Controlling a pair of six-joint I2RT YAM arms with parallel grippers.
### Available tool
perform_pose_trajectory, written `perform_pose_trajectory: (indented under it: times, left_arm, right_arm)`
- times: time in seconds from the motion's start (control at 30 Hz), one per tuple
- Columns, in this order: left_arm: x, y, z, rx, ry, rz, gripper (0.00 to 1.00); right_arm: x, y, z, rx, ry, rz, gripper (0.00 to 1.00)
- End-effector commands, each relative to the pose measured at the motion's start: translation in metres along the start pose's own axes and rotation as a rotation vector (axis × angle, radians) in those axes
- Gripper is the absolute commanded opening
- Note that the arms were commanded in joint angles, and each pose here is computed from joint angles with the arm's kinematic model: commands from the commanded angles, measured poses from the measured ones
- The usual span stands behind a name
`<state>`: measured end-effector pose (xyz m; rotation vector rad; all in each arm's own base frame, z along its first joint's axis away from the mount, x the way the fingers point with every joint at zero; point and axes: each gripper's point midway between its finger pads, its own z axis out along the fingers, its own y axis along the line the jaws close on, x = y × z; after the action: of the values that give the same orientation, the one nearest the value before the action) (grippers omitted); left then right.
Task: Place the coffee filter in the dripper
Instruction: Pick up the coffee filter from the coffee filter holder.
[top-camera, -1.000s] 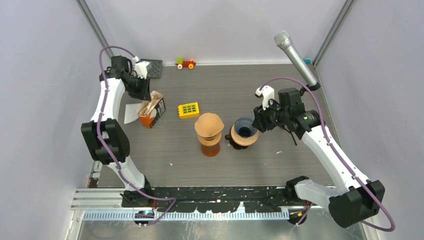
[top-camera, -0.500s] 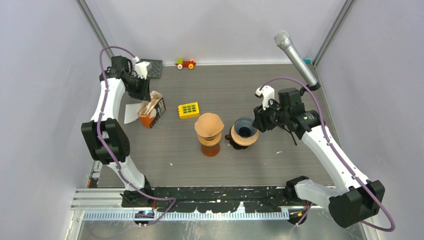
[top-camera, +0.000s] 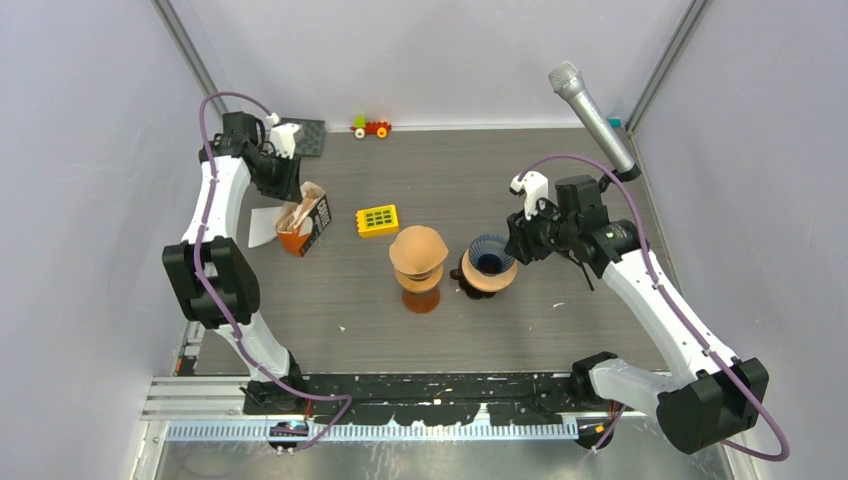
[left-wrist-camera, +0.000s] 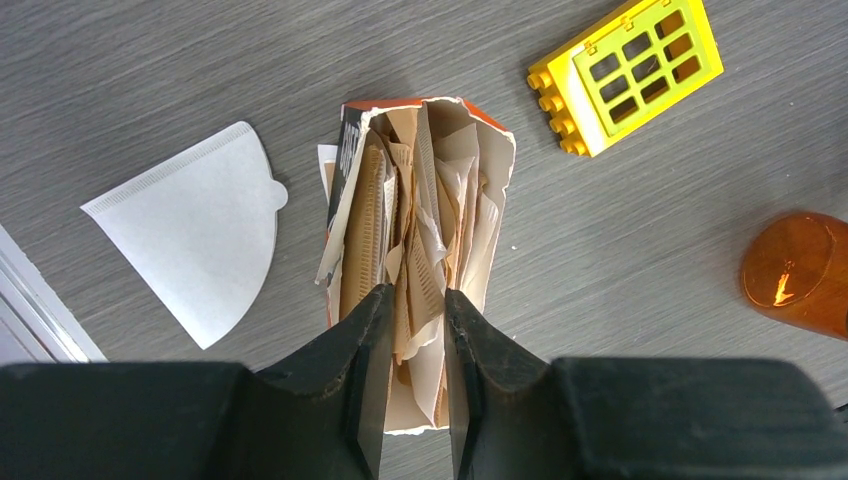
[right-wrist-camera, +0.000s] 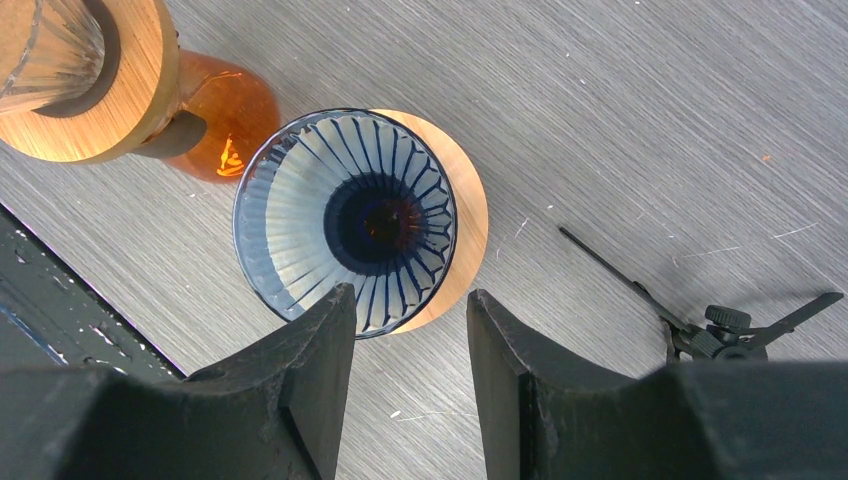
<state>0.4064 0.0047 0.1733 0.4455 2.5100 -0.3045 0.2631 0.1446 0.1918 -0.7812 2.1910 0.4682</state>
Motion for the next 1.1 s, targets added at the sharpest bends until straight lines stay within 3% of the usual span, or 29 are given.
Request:
perform_pose_trajectory:
  times: [0.0, 0.5, 0.77, 1.07]
  left_arm:
    - [-0.01, 0.0, -0.005, -0.003, -0.017, 0.027, 0.27]
    - [-0.011, -0.002, -0.003, 0.017, -0.015, 0.023, 0.14]
    - [-0.017, -0.004, -0.008, 0.022, -0.028, 0.024, 0.0]
    - [-0.022, -0.004, -0.014, 0.011, -0.043, 0.027, 0.0]
  right_arm:
    - [-0.005, -0.001, 0.0, 0.005, -0.013, -0.019, 0.5]
    - [-0.003, -0.002, 0.001, 0.01, -0.004, -0.019, 0.5]
    - [-0.002, -0.003, 0.002, 0.012, -0.001, -0.019, 0.5]
    - [-0.002, -0.002, 0.001, 0.012, 0.0, -0.018, 0.5]
